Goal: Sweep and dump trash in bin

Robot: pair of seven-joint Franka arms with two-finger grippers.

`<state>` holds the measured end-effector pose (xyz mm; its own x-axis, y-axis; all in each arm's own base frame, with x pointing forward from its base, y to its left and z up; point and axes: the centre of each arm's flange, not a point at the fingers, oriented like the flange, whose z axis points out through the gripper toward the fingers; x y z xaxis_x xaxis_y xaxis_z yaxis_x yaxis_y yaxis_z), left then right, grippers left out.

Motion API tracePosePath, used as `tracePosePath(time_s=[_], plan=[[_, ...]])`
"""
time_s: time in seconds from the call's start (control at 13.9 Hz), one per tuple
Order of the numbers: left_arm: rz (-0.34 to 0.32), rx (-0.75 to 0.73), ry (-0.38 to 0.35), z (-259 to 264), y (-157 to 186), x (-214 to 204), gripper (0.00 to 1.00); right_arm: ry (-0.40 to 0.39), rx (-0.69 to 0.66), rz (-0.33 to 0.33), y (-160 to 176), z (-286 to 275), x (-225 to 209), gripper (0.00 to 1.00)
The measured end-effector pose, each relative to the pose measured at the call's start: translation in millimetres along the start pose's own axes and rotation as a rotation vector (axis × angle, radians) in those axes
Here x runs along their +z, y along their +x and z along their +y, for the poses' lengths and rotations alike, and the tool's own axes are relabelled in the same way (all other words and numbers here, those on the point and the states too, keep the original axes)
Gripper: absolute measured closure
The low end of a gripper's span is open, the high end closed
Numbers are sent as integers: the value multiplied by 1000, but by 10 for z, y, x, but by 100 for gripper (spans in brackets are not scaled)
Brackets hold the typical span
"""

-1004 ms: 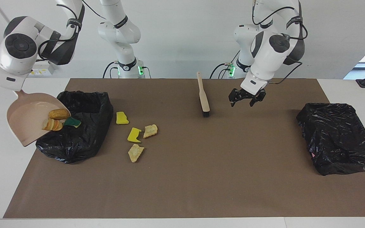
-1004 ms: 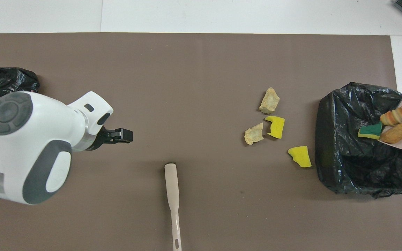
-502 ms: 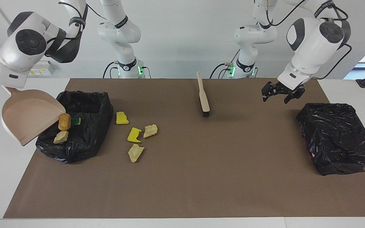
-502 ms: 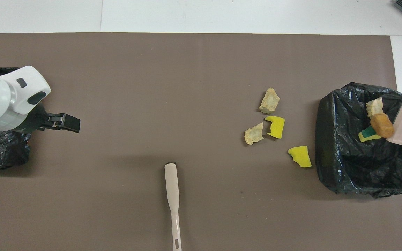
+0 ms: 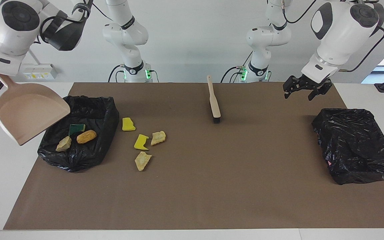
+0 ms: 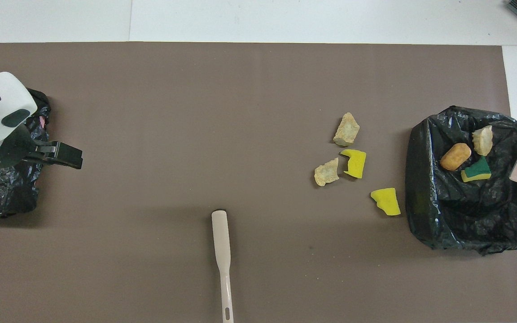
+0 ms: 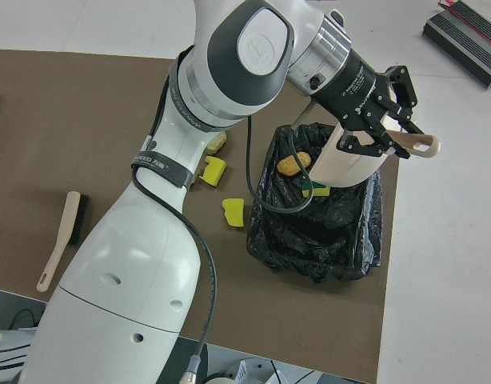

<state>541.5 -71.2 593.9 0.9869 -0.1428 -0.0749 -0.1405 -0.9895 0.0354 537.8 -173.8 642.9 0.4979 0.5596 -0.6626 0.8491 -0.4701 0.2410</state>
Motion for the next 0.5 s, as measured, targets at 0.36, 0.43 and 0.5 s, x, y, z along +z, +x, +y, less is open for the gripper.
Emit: tracePosePath(time_s=[0.36,0.43,0.5], plan=[[8,-17,8,-125,-97,-366,0,110,92,263,127,-131,-125,68],[14,-9,8,-167,-101,-399,0,136,130,297,177,-168,-151,68],[17,6,8,-202,-104,-413,0,163,167,327,260,-222,-198,68]])
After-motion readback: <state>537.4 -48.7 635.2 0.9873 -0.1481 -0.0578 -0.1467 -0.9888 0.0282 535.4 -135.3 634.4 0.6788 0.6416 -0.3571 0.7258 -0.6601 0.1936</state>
